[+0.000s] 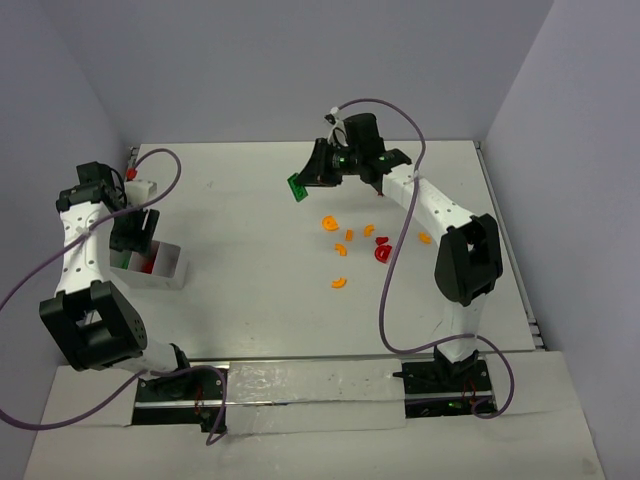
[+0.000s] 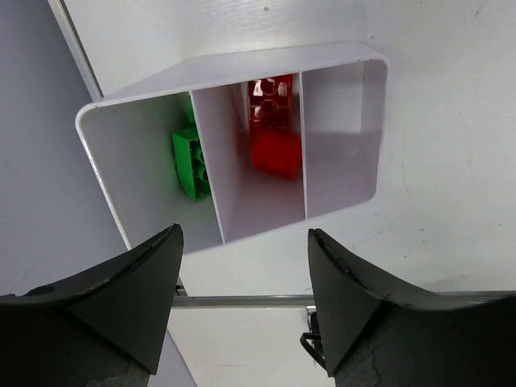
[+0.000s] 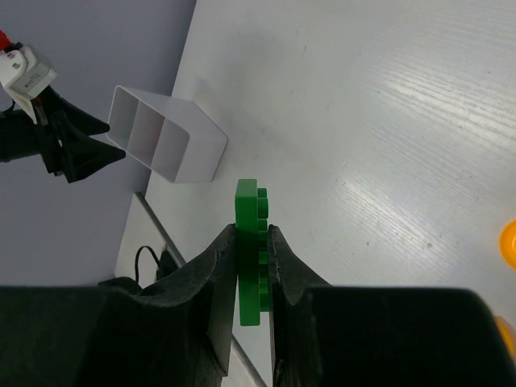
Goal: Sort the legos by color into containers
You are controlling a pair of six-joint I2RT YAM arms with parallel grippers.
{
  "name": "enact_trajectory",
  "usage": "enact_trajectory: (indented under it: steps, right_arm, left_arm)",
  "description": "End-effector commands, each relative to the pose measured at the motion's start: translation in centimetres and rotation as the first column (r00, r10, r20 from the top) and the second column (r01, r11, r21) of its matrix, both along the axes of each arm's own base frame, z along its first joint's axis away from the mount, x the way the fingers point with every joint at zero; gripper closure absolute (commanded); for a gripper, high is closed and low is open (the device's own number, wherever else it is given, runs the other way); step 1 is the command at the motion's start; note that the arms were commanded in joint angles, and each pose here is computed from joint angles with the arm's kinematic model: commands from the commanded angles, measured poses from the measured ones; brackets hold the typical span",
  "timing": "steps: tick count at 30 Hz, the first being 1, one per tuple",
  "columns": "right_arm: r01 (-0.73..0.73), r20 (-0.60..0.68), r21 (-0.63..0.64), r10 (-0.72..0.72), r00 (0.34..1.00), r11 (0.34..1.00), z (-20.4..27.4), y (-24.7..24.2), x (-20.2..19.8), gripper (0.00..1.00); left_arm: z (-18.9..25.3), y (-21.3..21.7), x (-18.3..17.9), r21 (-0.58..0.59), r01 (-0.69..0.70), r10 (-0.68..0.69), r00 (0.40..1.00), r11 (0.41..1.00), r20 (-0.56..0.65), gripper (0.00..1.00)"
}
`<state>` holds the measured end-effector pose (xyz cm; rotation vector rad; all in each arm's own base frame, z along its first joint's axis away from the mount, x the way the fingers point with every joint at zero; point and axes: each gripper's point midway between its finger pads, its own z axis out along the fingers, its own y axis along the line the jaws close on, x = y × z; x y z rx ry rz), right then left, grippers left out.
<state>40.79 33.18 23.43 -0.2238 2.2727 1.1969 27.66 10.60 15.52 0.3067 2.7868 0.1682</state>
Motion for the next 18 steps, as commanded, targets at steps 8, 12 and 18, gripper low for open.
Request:
enact_trajectory:
  steps: [8, 12, 18]
  right_arm:
    - [-0.151, 0.210, 0.013, 0.145, 0.967, 0.988, 3.4, 1.8, -1.9, 1.00]
    - [-0.274, 0.339, -0.002, 0.259, 0.905, 0.962, 4.1, 2.5, -4.2, 1.00]
    - [-0.336, 0.527, -0.146, 0.360, 0.770, 0.931, 3.7, 3.6, -8.2, 1.00]
  left_arm:
    - [9.6, -5.0, 4.8, -0.222, 0.160, -0.085, 0.947, 0.962, 0.310, 0.23]
    - [14.1, -10.3, 5.5, -0.441, 0.281, -0.082, 0.905, 0.852, 0.417, 0.13]
    - [15.6, -19.0, 4.7, -0.758, 0.338, -0.014, 0.917, 0.557, 0.399, 0.06]
